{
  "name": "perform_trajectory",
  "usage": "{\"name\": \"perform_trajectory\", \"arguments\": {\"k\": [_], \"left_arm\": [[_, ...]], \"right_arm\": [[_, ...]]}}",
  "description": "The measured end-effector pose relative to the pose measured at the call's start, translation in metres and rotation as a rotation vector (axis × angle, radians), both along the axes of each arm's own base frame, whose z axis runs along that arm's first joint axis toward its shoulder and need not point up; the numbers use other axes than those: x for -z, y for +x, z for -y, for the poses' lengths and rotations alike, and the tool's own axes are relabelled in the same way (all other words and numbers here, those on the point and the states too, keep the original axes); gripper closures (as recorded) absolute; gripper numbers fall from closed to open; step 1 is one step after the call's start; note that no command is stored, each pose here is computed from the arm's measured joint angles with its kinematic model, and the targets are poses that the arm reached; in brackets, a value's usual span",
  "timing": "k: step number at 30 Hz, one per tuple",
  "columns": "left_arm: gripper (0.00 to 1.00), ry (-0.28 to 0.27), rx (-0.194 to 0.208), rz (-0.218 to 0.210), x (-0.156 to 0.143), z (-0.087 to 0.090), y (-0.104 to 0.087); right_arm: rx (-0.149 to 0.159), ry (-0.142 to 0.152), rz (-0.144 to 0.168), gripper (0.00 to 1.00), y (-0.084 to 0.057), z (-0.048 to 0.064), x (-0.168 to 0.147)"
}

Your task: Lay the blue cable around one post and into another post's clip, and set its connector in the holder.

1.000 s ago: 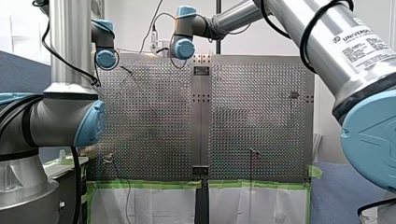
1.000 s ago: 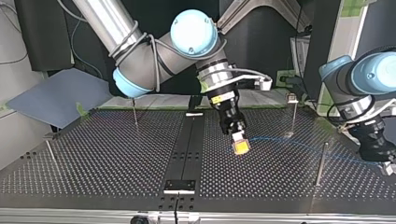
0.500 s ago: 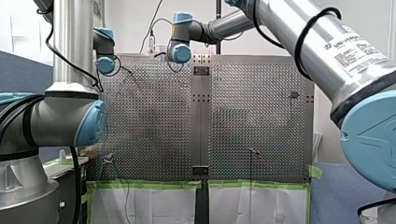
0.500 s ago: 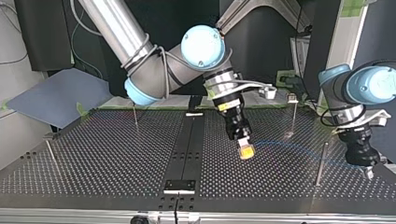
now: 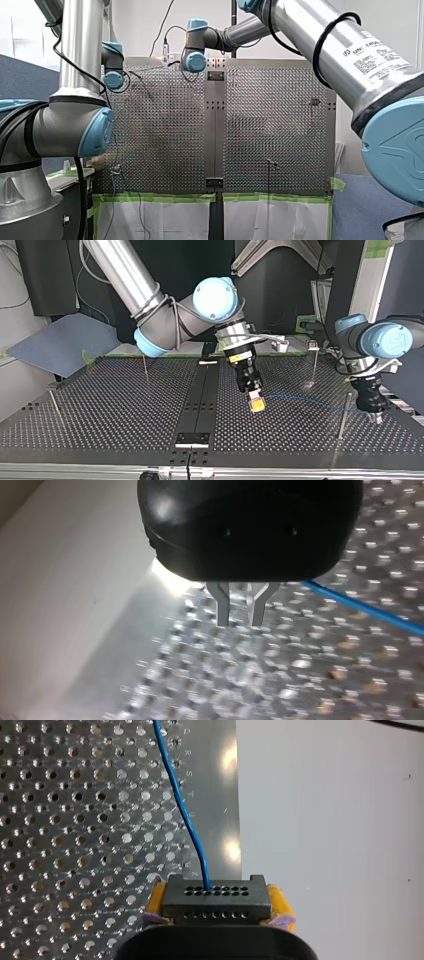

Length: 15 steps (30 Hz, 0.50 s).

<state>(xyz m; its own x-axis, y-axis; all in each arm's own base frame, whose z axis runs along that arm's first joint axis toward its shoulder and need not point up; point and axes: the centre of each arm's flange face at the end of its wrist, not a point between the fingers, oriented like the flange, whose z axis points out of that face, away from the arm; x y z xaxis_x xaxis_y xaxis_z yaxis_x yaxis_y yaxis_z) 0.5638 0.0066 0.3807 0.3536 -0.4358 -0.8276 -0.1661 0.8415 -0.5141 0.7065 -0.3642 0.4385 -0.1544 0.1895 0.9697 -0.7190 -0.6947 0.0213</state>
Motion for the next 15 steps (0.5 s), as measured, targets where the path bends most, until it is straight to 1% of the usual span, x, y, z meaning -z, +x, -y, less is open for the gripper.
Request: {"name": "perform_trajectory", "arguments": {"k": [3,6,10,11,13,14,15], "left_arm": [[0.67,-0.017,0.013,-0.014,0.011,0.001,0.004],[0.67,-0.027,0.024,-0.017,0.016,0.004,0.006],[0.67,-0.03,0.044,-0.014,0.019,0.009,0.009],[0.73,-0.03,0.05,-0.014,0.019,0.01,0.009],[0.73,-0.032,0.059,-0.016,0.02,0.013,0.009],[0.76,-0.032,0.061,-0.017,0.021,0.014,0.01],[0.76,-0.033,0.063,-0.017,0.021,0.015,0.01]], "right_arm": [[0.026,0.007,-0.01,1.0,-0.002,0.005,0.005],[0.049,0.017,-0.02,1.0,-0.005,0.01,0.009],[0.063,0.033,-0.032,1.0,-0.007,0.017,0.018],[0.066,0.038,-0.036,1.0,-0.008,0.018,0.021],[0.071,0.049,-0.047,1.0,-0.008,0.021,0.027],[0.073,0.055,-0.053,1.0,-0.009,0.023,0.031],[0.077,0.061,-0.06,1.0,-0.009,0.024,0.034]]}}
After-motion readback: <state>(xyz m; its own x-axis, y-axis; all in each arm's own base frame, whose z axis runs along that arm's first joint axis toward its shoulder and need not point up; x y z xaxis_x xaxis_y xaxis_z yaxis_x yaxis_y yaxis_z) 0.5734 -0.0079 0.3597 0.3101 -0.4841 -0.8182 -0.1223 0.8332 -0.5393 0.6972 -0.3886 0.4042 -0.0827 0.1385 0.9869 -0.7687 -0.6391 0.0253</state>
